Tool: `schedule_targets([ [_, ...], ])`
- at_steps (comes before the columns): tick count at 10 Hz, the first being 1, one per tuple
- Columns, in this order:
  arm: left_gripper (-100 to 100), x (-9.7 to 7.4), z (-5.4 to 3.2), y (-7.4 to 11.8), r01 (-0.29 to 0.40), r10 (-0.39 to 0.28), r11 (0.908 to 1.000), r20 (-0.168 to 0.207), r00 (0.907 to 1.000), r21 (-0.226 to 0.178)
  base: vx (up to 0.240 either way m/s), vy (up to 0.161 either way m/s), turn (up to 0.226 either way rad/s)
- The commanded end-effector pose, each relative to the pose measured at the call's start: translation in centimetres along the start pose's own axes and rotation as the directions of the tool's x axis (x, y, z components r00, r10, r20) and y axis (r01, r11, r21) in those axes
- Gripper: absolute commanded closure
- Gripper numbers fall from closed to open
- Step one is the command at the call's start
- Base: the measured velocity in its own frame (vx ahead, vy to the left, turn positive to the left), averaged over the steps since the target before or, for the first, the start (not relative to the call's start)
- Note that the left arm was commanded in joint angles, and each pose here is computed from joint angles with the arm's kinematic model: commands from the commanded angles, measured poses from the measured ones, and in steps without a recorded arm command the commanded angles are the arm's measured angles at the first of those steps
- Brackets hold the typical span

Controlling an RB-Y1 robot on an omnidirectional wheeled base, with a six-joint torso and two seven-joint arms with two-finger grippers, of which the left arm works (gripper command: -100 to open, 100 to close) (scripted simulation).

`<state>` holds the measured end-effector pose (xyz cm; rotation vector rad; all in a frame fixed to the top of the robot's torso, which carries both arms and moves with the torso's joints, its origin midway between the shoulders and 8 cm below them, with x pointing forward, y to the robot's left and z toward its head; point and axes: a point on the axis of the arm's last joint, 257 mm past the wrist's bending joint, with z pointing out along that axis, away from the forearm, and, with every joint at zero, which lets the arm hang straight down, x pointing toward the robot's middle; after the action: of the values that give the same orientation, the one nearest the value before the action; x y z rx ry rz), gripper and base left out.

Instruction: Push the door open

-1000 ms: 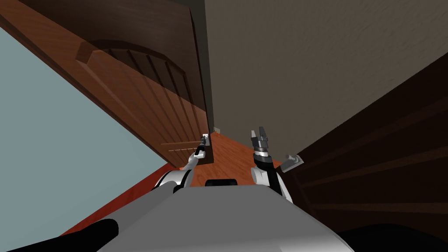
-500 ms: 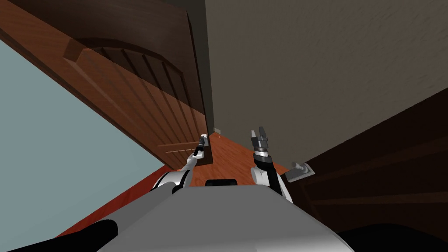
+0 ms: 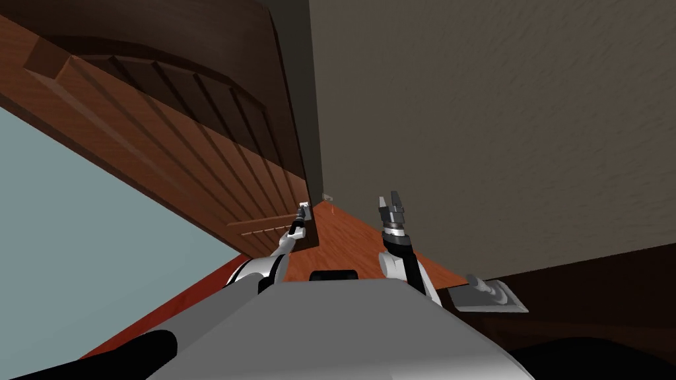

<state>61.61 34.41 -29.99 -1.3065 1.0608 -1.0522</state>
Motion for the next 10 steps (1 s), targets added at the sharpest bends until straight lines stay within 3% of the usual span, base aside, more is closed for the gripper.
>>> schedule_targets([
  [1, 100, -1.4, 0.00, -0.3, -0.001, 0.001, 1.0000, 0.022, 0.9998, 0.007, 0.192, -0.080, 0.054],
  [5, 100, -3.7, -0.02, -0.4, 0.000, 0.000, 1.0000, 0.064, 0.9980, 0.008, 0.175, -0.078, 0.052],
  [6, 100, -3.4, -0.30, 0.2, 0.000, 0.000, 1.0000, 0.058, 0.9983, 0.000, 0.072, -0.024, 0.025],
  [7, 100, -4.7, -0.25, -0.1, 0.001, -0.001, 1.0000, 0.081, 0.9967, 0.005, 0.125, -0.036, 0.032],
  [10, 100, -6.3, -0.34, -0.1, 0.001, -0.001, 1.0000, 0.110, 0.9939, 0.006, 0.188, -0.061, 0.056],
])
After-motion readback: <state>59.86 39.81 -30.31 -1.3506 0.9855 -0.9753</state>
